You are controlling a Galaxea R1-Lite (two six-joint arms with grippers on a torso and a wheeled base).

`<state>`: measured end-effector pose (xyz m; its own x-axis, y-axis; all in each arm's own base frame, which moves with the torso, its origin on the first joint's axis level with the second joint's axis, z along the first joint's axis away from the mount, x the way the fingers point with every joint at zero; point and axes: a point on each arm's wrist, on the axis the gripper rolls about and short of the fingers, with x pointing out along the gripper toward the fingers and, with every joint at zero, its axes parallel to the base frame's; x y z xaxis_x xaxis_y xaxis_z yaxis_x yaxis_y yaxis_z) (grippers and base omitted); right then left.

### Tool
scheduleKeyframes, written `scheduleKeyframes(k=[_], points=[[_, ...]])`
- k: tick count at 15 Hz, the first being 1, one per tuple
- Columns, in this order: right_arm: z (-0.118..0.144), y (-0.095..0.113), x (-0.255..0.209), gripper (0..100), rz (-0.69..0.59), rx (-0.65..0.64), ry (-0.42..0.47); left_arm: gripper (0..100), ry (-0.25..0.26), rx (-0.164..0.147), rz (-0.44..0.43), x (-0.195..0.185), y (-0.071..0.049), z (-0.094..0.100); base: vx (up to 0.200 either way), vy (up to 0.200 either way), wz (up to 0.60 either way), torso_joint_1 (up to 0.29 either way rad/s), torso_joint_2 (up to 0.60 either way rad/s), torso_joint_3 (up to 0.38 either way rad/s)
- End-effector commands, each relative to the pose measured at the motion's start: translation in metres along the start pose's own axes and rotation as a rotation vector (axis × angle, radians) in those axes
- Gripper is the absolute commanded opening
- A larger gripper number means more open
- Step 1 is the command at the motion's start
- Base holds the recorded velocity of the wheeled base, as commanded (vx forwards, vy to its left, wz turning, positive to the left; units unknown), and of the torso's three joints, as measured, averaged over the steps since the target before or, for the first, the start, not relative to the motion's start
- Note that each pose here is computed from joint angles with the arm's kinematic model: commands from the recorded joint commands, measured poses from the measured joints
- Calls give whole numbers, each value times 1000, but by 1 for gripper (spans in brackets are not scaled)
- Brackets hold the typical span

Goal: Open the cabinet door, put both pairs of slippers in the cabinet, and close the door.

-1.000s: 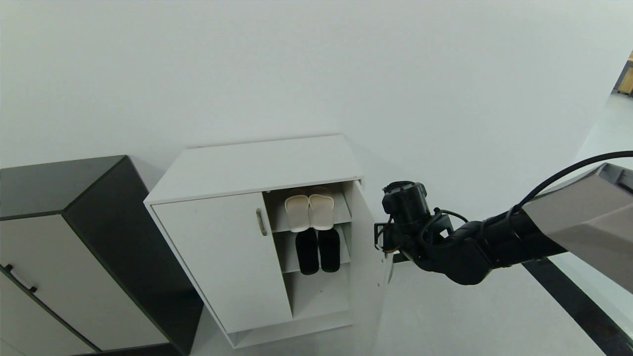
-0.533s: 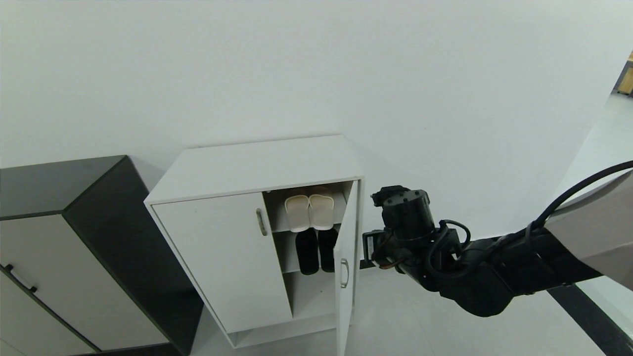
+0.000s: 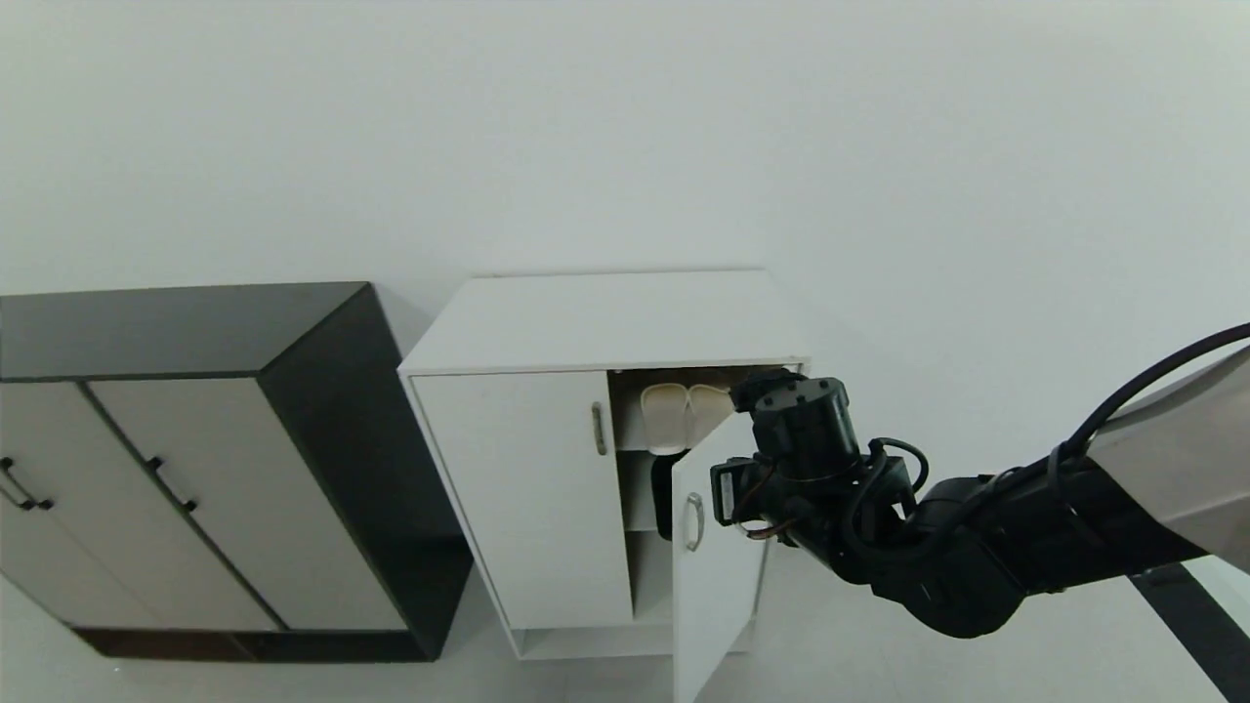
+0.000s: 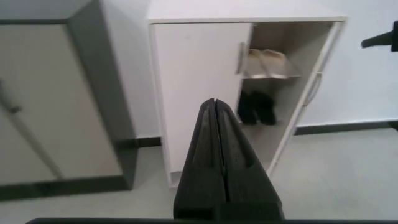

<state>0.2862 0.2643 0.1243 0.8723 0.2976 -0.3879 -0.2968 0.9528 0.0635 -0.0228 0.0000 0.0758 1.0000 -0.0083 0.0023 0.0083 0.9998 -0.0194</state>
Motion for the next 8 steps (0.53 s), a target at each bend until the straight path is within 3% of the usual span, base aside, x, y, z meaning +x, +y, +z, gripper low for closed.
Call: scheduleKeyframes(k=[1,6,8], points=[[-2,-2,4,0,-7,0,3,0,-1,-1,1,0,0,0,0,0,0,0,0,0],[0,-9,-1,0,-9,11,-21,0,1,-1,-1,0,0,0,0,0,0,0,0,0],[-6,-15,-9,0,83,1,21,0,1,1,-2,0,0,0,0,0,0,0,0,0]])
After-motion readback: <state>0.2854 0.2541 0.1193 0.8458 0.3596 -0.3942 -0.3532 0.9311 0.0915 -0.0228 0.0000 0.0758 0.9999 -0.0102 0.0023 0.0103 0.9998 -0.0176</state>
